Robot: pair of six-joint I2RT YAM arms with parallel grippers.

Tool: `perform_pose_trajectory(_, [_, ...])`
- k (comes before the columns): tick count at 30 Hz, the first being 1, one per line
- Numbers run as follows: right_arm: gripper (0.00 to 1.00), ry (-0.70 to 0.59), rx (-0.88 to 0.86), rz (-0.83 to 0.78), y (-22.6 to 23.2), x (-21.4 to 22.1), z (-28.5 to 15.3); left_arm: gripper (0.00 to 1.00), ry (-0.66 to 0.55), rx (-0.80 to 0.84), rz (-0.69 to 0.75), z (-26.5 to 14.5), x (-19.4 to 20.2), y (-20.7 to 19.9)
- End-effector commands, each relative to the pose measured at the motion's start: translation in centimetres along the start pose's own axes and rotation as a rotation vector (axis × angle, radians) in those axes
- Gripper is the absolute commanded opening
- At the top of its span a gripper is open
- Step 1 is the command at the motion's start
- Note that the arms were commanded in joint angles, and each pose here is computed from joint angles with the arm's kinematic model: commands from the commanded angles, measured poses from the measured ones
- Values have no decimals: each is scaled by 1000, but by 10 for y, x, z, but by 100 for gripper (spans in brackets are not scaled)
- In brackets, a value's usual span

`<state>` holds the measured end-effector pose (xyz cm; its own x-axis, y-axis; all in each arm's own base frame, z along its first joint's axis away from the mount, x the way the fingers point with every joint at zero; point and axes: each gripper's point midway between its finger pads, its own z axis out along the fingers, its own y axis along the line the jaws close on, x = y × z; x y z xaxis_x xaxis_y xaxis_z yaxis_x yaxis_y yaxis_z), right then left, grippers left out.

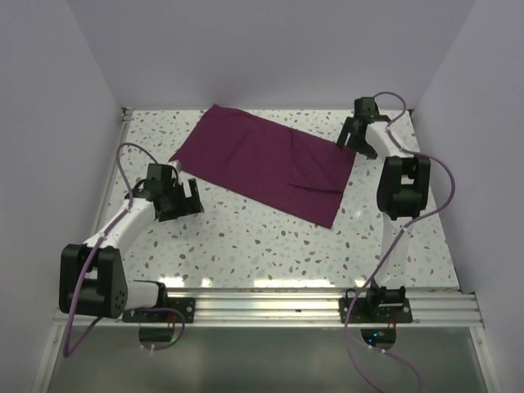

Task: Open and lay out the surgical kit
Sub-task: Open the surgical kit at the center of the board.

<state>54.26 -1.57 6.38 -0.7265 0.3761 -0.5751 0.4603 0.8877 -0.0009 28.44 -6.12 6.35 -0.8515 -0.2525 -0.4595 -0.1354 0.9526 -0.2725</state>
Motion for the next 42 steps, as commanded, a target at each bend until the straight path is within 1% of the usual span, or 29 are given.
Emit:
perform_pose_trajectory(1, [98,-91,-179,31,19,-10,-55,97,-17,-1,15,2,-3,-1])
perform_pose_trajectory(2, [98,-138,-293,46,37,-19,-83,96,-20,-3,15,2,-4,-2])
perform_pose_trajectory(3, [98,-138,-334,35,45,-12,-92,96,-19,-4,13,3,-3,-1])
perform_pose_trajectory(4, [98,-111,-368,-1,58,9,-97,96,-19,-4,14,3,-3,-1])
perform_pose_trajectory(6, [99,-136,-431,-41,76,14,-121,96,-17,-8,12,3,-3,-1])
perform_pose_trajectory(10, [98,-95,-500,-106,113,46,-137,96,-22,-9,17,3,-4,-1])
perform_pose_trajectory(11, [96,-81,-511,-116,122,55,-141,96,-24,-14,14,3,-4,0])
perform_pose_trajectory(16, [89,-15,-517,-165,153,81,-128,96,-43,-14,16,-1,-7,-1])
perform_pose_trajectory(20, [81,36,-500,-210,168,96,-119,96,-70,-15,13,-7,-12,-1])
perform_pose_trajectory(22, [79,34,-503,-220,176,95,-119,96,-80,-15,14,-8,-13,-1])
perform_pose_trajectory(23, [77,47,-489,-239,179,103,-115,97,-89,-14,15,-10,-15,-2])
perform_pose_trajectory(25, [75,49,-483,-263,185,107,-118,97,-93,-16,15,-11,-16,-2])
perform_pose_trajectory(30, [69,59,-440,-317,190,124,-116,97,-97,-15,14,-11,-17,-2])
perform_pose_trajectory(32, [64,57,-428,-336,192,129,-118,97,-99,-15,14,-11,-17,-2])
perform_pose_trajectory(34, [62,60,-412,-351,192,135,-117,97,-99,-16,14,-11,-17,-2])
perform_pose_trajectory(37, [56,72,-384,-370,190,141,-110,98,-94,-11,16,-11,-17,-3])
perform_pose_trajectory(42, [54,62,-319,-385,179,140,-106,98,-89,-9,17,-9,-15,-3])
